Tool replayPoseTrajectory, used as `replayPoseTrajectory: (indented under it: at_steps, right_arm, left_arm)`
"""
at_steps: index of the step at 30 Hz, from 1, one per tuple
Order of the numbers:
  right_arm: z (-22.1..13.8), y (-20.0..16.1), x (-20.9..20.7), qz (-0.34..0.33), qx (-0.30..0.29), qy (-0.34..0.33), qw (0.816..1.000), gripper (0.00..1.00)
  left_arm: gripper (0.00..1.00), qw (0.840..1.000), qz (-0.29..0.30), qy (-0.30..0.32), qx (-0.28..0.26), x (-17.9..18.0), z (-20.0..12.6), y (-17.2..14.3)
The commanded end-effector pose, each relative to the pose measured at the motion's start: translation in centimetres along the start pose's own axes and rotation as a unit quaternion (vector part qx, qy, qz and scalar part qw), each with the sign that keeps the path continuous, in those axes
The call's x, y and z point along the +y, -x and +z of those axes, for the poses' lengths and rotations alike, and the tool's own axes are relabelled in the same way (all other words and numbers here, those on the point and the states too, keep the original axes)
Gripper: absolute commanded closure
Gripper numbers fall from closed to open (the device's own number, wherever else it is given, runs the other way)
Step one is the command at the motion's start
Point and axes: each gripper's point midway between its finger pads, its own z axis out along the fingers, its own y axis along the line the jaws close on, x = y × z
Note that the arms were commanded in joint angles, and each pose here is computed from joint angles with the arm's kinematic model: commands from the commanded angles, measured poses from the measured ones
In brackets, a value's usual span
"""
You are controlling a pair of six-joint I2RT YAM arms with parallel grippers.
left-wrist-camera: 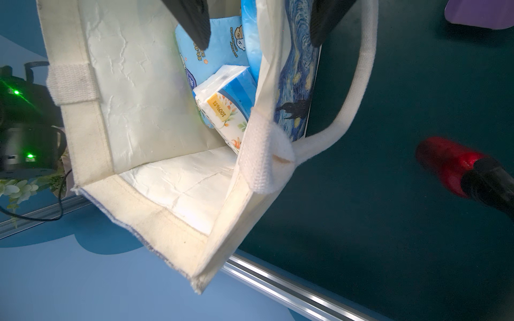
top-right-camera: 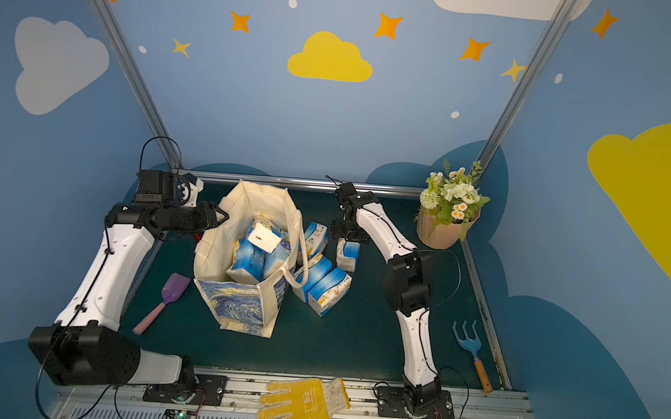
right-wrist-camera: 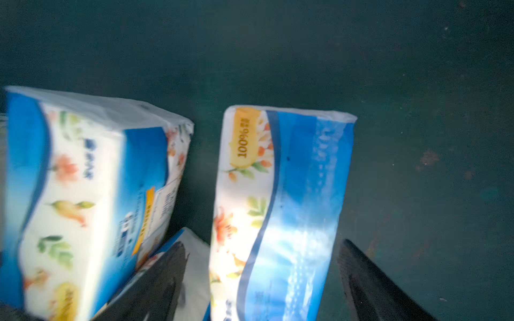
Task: Put tissues into the canvas bag
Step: Pick up the pack of facial tissues from the center of the board.
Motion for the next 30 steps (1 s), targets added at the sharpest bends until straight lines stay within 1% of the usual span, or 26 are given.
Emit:
replayPoseTrajectory:
  at_steps: [1, 7, 11, 14, 17, 20, 22, 25, 27, 30]
  right_arm:
    - [0.5, -1.1, -1.1, -0.009, 0.016, -0.034, 0.999, 0.14]
    - [2.5, -1.6, -0.8, -0.005, 0.037, -0.028, 0.999, 0.14]
    - [3.9, -1.8, -0.9, -0.004, 0.051, -0.028, 0.998, 0.14]
    - [4.5, -1.8, -0.8, -0.003, 0.056, -0.023, 0.998, 0.16]
    - [4.5, -1.8, -0.7, -0.002, 0.056, -0.016, 0.998, 0.26]
    - [4.1, -1.6, -0.7, -0.001, 0.047, -0.01, 0.999, 0.4]
    - [3.7, -1.5, -0.6, 0.0, 0.042, -0.004, 0.999, 0.44]
    - [2.7, -1.0, -0.5, 0.0, 0.025, 0.003, 1.0, 0.54]
    - [1.6, -0.6, -0.4, 0.0, 0.01, 0.013, 1.0, 0.62]
    - [-0.7, 0.1, -0.2, -0.001, -0.024, 0.027, 0.999, 0.68]
  left_arm:
    - [0.85, 1.0, 0.008, 0.003, -0.002, 0.1, -0.3, 0.0]
    - [0.85, 1.0, 0.001, -0.005, 0.002, 0.0, 0.3, 0.1]
    - [0.96, 1.0, 0.001, -0.003, 0.004, 0.1, 0.3, 0.1]
    - [0.96, 1.0, 0.003, -0.004, 0.005, 0.1, 0.2, -0.1]
    - [0.96, 1.0, 0.004, 0.001, 0.004, 0.2, 0.1, -0.2]
    - [0.96, 1.0, 0.009, -0.001, 0.009, 0.2, 0.2, -0.4]
    - [0.96, 1.0, 0.014, -0.007, 0.017, 0.1, 0.4, -0.8]
    - [0.96, 1.0, 0.016, -0.003, 0.026, 0.4, 0.6, -1.1]
    - [0.96, 0.999, 0.016, 0.01, 0.026, 0.9, 0.8, -1.2]
    - [0.96, 0.999, 0.017, 0.038, 0.001, 1.9, 0.6, -0.7]
